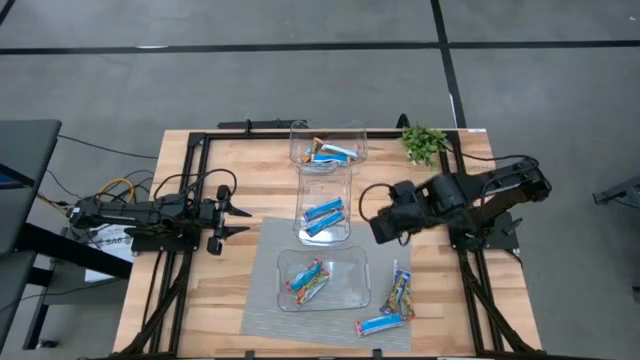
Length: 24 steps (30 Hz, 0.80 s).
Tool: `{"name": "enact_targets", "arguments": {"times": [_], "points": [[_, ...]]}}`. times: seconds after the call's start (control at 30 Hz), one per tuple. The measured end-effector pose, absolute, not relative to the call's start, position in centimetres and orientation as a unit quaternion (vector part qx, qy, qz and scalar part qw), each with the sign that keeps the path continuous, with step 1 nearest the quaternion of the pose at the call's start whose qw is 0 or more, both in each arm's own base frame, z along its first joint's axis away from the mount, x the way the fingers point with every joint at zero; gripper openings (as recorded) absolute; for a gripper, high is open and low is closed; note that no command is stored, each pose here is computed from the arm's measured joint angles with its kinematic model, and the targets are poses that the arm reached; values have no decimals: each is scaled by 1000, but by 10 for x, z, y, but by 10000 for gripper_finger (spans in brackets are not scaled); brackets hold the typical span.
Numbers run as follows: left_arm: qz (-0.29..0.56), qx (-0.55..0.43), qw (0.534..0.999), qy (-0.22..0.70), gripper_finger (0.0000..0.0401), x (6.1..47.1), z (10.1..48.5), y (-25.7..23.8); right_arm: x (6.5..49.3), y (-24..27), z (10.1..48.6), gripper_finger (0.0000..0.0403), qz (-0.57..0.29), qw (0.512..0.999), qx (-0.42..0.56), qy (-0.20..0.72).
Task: Pick and place Granola Bars by type
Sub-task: Put the blue granola bar into the middle transparent bin
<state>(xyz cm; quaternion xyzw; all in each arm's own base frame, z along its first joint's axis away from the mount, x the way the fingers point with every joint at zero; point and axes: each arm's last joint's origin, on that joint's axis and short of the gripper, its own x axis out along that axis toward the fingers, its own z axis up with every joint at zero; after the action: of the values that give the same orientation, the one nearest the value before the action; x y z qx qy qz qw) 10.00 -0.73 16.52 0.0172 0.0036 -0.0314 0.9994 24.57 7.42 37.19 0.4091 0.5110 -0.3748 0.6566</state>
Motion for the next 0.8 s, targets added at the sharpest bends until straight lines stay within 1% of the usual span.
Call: {"name": "enact_targets", "arguments": {"times": [0.13, 0.33, 0.5, 0.8], "points": [[-32, 17, 999, 4, 158, 100, 165, -7, 246, 96, 362, 183, -381, 644, 408, 523], [-32, 17, 999, 4, 158, 100, 165, -7, 247, 138, 335, 180, -398, 600, 397, 568], [-32, 17, 999, 4, 158, 100, 165, -7, 251, 166, 314, 182, -437, 574, 392, 572], [-32, 17, 999, 4, 158, 100, 165, -7, 271, 192, 269, 184, -495, 506, 394, 587]]}}
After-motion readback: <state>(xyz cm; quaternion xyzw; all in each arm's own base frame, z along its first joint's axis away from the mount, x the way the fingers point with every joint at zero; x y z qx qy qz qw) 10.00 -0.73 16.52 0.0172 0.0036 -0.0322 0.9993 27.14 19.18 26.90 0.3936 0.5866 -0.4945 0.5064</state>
